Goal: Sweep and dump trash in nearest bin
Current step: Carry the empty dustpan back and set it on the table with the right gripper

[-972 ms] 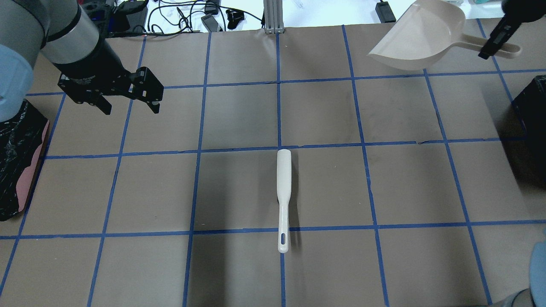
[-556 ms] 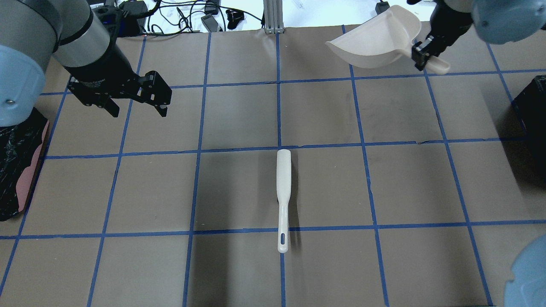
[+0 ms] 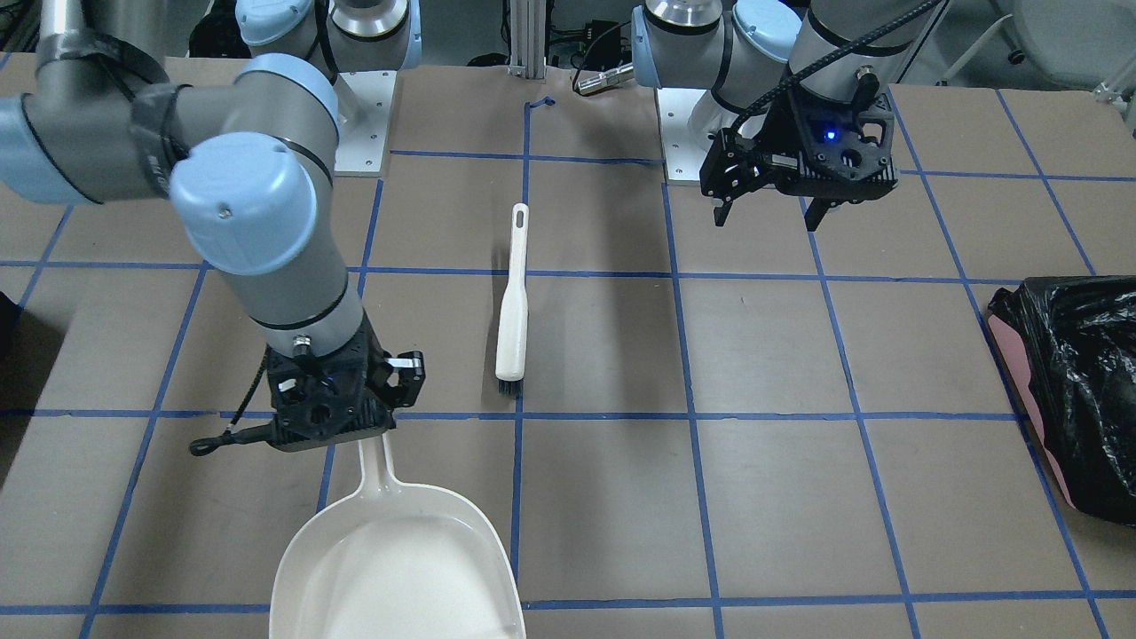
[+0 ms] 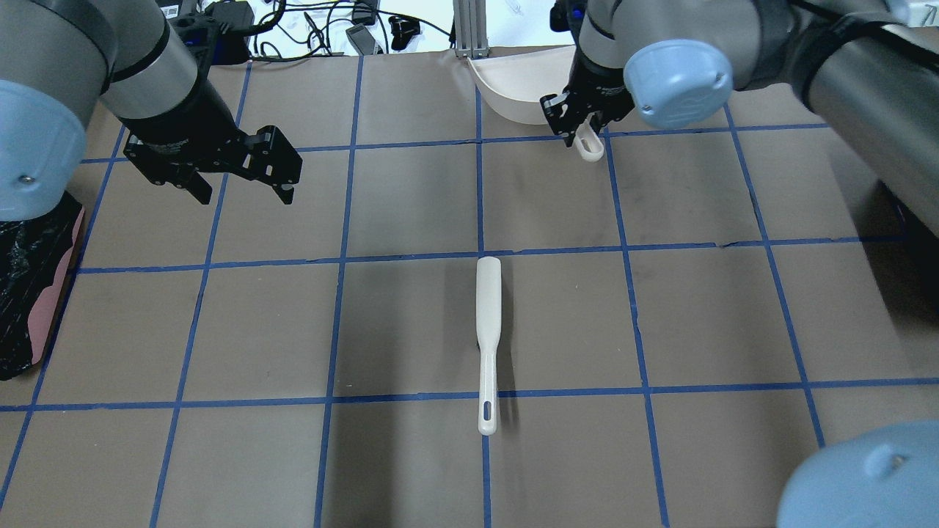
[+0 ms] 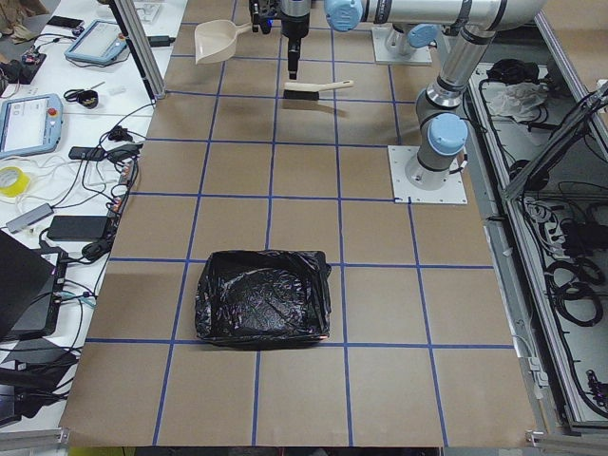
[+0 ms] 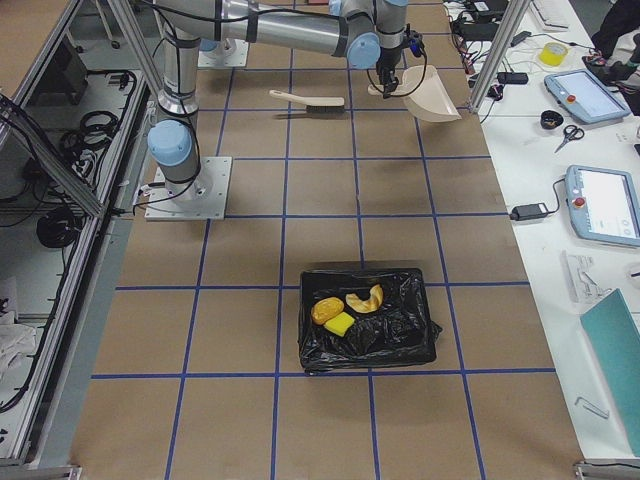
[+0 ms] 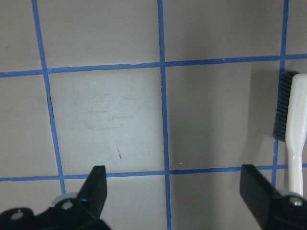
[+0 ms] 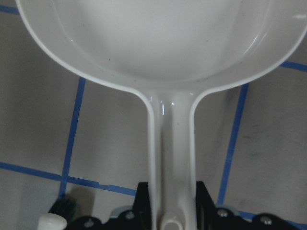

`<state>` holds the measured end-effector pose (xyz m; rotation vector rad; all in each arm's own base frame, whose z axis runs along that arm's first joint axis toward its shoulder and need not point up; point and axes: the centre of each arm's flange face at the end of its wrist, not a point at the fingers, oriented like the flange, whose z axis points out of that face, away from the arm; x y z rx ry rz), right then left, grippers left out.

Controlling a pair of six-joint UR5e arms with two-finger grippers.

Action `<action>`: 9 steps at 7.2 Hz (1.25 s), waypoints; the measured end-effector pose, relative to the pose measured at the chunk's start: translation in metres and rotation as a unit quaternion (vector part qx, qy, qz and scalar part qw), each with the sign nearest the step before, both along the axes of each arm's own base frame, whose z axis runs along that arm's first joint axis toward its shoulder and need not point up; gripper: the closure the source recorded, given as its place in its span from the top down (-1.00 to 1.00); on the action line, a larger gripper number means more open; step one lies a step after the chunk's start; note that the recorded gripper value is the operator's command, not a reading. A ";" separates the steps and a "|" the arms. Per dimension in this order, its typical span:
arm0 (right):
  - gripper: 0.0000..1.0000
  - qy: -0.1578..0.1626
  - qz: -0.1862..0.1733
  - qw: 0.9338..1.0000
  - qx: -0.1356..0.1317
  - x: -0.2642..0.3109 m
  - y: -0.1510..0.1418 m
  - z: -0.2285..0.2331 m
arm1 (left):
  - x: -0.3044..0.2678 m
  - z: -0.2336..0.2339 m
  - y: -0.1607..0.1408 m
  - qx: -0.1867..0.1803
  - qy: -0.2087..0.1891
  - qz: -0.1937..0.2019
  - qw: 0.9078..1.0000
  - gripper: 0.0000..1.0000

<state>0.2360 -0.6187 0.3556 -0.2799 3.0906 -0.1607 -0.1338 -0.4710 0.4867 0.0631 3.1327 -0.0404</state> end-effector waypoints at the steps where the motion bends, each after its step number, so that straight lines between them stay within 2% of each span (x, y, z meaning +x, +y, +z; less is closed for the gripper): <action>1: -1.00 0.000 -0.020 1.000 0.012 0.032 0.003 -0.024 | 0.000 0.000 0.001 0.000 0.000 0.000 1.000 1.00; 2: -1.00 0.004 -0.039 0.999 0.027 0.064 0.011 -0.047 | 0.000 0.001 0.001 0.000 0.000 0.000 1.000 1.00; 4: -1.00 0.015 -0.039 0.998 0.045 0.109 0.033 -0.073 | 0.000 0.001 0.002 -0.001 -0.001 -0.001 1.000 1.00; 7: -1.00 0.031 -0.025 0.998 0.058 0.121 0.047 -0.085 | 0.000 0.000 0.001 0.001 -0.003 -0.001 1.000 1.00; 9: -1.00 0.050 -0.021 0.997 0.057 0.118 0.054 -0.088 | 0.000 0.000 0.000 0.001 -0.002 -0.001 1.000 1.00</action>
